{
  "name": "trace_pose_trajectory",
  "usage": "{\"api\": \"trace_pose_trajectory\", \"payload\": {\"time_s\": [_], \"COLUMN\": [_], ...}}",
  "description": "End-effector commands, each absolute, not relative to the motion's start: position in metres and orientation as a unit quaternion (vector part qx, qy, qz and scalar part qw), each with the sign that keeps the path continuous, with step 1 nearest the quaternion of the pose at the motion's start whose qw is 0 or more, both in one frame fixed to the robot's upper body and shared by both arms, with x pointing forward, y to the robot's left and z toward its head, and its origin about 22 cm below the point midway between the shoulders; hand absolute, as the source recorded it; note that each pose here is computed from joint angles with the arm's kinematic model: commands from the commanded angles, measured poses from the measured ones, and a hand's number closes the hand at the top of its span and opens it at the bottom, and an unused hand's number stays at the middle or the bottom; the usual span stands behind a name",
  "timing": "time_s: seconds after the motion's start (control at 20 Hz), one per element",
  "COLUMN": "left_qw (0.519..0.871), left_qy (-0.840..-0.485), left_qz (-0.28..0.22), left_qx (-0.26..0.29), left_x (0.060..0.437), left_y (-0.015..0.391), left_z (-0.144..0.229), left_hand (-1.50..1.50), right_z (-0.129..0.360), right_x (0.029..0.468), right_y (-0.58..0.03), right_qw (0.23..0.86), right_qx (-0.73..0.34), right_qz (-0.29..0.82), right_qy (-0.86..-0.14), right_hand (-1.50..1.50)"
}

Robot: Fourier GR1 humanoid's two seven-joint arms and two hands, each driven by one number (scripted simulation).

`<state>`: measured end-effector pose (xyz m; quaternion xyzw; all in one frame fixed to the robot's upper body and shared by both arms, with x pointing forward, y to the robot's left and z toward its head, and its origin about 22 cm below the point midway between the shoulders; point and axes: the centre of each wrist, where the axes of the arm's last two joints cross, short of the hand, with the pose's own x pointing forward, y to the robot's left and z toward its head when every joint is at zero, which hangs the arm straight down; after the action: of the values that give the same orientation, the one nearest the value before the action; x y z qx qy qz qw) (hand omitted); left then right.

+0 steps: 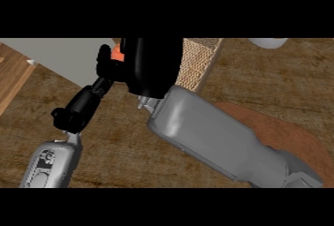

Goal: Pick the squash from the cutting board and place it in the basket

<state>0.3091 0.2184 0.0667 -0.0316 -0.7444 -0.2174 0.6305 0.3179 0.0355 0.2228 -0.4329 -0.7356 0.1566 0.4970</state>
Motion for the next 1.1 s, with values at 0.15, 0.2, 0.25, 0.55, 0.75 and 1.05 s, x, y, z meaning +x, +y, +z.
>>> {"api": "trace_pose_trajectory", "payload": {"time_s": [0.15,0.2,0.25,0.55,0.75,1.05], "left_qw": [0.627,0.627,0.630,0.631,0.639,0.630], "left_qy": [-0.748,-0.750,-0.746,-0.748,-0.742,-0.751], "left_qz": [-0.217,-0.210,-0.215,-0.203,-0.201,-0.196], "left_qx": [-0.021,-0.020,-0.023,-0.021,-0.017,0.002], "left_x": [0.308,0.308,0.309,0.304,0.303,0.301], "left_y": [0.223,0.228,0.229,0.232,0.236,0.248], "left_z": [0.071,0.072,0.069,0.067,0.064,0.061], "left_hand": [0.00,0.00,0.00,0.00,0.00,0.00], "right_z": [0.257,0.265,0.272,0.268,0.255,0.221], "right_x": [0.349,0.357,0.358,0.384,0.396,0.408], "right_y": [0.043,0.041,0.044,0.037,0.030,0.020], "right_qw": [0.563,0.553,0.547,0.565,0.584,0.585], "right_qx": [-0.460,-0.468,-0.474,-0.494,-0.485,-0.482], "right_qz": [0.029,0.015,0.007,-0.008,-0.006,-0.008], "right_qy": [-0.686,-0.689,-0.690,-0.660,-0.651,-0.652], "right_hand": [1.50,1.50,1.50,1.50,1.50,1.50]}}
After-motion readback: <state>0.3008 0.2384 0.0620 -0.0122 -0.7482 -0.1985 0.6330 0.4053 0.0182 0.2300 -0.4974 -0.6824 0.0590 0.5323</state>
